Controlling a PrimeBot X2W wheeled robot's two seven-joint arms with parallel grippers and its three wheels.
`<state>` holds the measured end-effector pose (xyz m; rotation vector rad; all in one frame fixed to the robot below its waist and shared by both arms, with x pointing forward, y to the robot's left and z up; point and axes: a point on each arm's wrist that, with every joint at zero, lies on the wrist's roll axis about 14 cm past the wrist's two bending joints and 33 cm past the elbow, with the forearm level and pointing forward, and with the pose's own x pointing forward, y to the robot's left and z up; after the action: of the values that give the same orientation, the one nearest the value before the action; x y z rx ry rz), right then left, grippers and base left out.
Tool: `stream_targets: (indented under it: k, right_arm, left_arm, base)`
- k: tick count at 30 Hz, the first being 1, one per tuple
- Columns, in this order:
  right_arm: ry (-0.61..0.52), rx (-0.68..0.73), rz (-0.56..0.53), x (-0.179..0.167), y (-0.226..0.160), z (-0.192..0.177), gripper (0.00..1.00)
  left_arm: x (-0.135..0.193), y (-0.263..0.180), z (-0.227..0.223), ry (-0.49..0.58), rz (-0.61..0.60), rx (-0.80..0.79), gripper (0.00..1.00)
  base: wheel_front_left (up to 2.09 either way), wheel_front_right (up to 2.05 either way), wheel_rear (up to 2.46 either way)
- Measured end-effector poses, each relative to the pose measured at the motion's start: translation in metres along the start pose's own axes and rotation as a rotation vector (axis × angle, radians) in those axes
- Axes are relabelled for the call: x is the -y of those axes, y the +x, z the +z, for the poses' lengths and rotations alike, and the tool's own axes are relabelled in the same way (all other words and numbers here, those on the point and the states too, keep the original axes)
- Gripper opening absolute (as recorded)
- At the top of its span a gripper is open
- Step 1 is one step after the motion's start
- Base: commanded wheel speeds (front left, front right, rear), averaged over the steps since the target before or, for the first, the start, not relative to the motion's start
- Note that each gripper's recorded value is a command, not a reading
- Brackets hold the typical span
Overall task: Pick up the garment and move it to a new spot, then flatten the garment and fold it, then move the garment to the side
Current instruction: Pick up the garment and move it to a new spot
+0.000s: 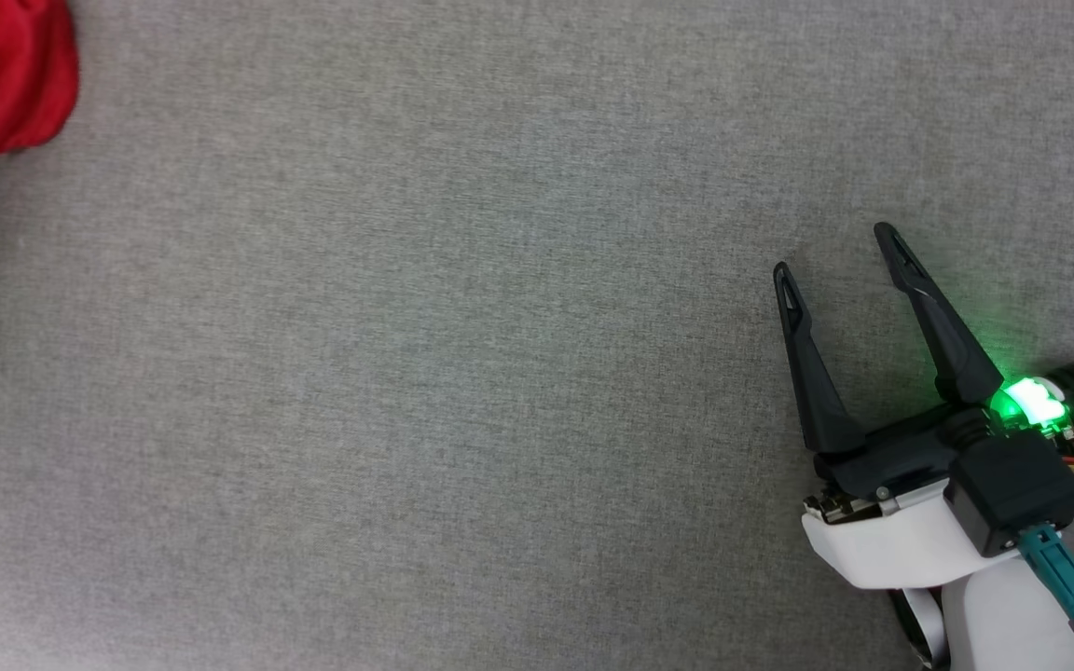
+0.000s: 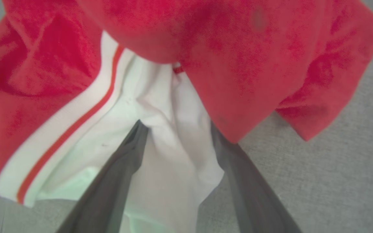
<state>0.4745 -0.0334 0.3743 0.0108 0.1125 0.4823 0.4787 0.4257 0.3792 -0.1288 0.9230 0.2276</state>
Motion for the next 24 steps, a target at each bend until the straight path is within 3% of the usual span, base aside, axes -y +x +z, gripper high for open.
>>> stream_targets:
  k: [3, 4, 5, 6, 13, 19, 24]
  right_arm:
    - [-0.003, -0.006, -0.013, 0.004, -0.001, -0.002, 1.00]
    - [-0.004, -0.007, -0.016, 0.006, -0.002, -0.003, 1.00]
    - [-0.004, -0.008, -0.017, 0.006, -0.002, -0.003, 1.00]
    - [-0.006, -0.007, -0.020, 0.007, -0.002, -0.002, 1.00]
    - [-0.024, -0.007, -0.025, 0.009, -0.005, 0.004, 1.00]
    - [-0.033, 0.008, -0.028, 0.009, -0.013, 0.018, 1.00]
    - [-0.032, 0.035, -0.041, 0.008, -0.026, 0.037, 1.00]
  left_arm:
    - [0.004, 0.010, -0.016, -0.015, -0.010, -0.072, 1.00]
    - [0.005, 0.011, -0.018, -0.024, -0.015, -0.087, 0.35]
    - [0.006, 0.011, -0.019, -0.041, -0.022, -0.100, 0.10]
    - [0.010, 0.011, -0.024, -0.058, -0.038, -0.127, 0.00]
    - [0.007, -0.001, -0.017, -0.053, -0.039, -0.059, 0.00]
    - [0.018, -0.029, 0.018, -0.023, -0.087, 0.130, 0.00]
    - [0.036, -0.070, 0.050, 0.110, -0.143, 0.315, 0.00]
  base:
    - [0.00, 0.00, 0.00]
    - [0.00, 0.00, 0.00]
    - [0.00, 0.00, 0.00]
    - [0.00, 0.00, 0.00]
    - [0.00, 0.00, 0.00]
    - [0.00, 0.00, 0.00]
    - [0.00, 0.00, 0.00]
